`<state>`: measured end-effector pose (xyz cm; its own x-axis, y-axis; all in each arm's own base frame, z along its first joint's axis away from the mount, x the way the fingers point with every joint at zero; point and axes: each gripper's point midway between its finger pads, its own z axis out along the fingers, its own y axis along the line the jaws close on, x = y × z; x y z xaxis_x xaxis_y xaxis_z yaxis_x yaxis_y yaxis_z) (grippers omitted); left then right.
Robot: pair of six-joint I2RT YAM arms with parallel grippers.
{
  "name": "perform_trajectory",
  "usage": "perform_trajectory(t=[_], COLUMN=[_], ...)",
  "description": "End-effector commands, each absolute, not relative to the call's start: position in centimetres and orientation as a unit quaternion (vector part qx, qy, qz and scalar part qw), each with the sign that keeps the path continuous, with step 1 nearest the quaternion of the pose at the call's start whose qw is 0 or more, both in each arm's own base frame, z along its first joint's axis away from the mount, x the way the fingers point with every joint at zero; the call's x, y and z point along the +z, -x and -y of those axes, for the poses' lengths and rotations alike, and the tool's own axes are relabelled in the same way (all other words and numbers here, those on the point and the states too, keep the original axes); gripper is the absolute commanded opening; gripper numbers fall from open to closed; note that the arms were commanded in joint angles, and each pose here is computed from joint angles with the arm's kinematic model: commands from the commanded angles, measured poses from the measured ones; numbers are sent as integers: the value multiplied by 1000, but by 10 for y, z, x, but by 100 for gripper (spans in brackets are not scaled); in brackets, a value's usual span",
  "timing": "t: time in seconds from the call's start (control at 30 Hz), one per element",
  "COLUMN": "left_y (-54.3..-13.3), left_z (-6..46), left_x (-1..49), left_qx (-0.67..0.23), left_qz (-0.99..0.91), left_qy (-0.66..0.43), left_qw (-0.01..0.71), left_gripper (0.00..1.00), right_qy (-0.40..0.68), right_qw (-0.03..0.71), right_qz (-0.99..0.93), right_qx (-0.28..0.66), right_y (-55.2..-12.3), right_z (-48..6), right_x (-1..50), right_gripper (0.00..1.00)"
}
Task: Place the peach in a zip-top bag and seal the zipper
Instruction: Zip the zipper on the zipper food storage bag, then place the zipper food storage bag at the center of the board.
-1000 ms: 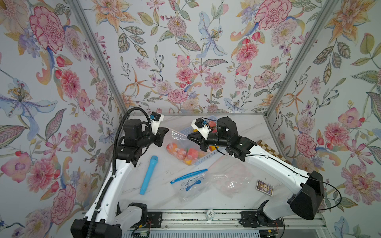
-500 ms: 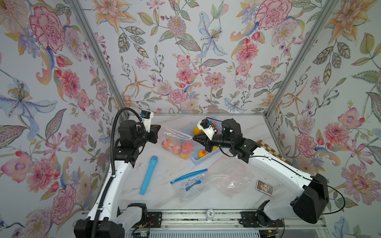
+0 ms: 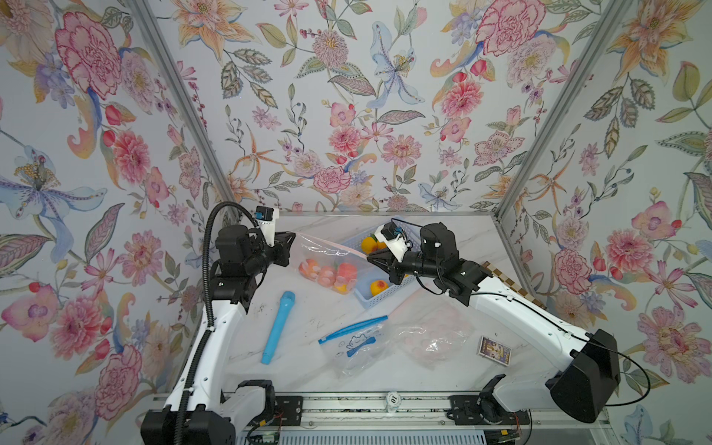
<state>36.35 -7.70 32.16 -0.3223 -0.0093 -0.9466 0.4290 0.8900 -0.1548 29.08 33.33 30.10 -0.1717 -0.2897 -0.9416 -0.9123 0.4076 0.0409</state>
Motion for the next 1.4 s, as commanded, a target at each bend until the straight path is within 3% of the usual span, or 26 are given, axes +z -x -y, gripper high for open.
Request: perform_trajectory(t=[0.0, 0.13, 0.37, 0.67, 0.87, 1.13, 1.37], left_y=[-355, -341, -312, -317, -345, -328, -335], left_z=[90, 97, 124, 148, 152, 177, 197], left_x=[333, 340, 356, 331, 309, 271, 262], left_qx=[-229, -230, -261, -276, -259, -302, -318], left_qz=[-775, -764, -706, -678, -688, -658, -640], left_qy=[-170, -211, -321, -446, -485, -592, -617], left_qw=[563, 565, 575, 515, 475, 353, 330], left_gripper=[52, 82, 91, 91, 91, 89, 88], right_qy=[435, 446, 463, 501, 519, 527, 531], right_qw=[472, 470, 464, 461, 460, 459, 457], right_qz=[-694, -685, -677, -666, -659, -656, -655], right_qx=[326, 334, 334, 306, 292, 284, 282], right_y=[-292, -291, -284, -275, -273, -275, -276], right_z=[-331, -338, -344, -347, -351, -357, -361], right_x=[312, 319, 320, 327, 331, 330, 328], right_gripper=[0, 0, 0, 0, 0, 0, 0])
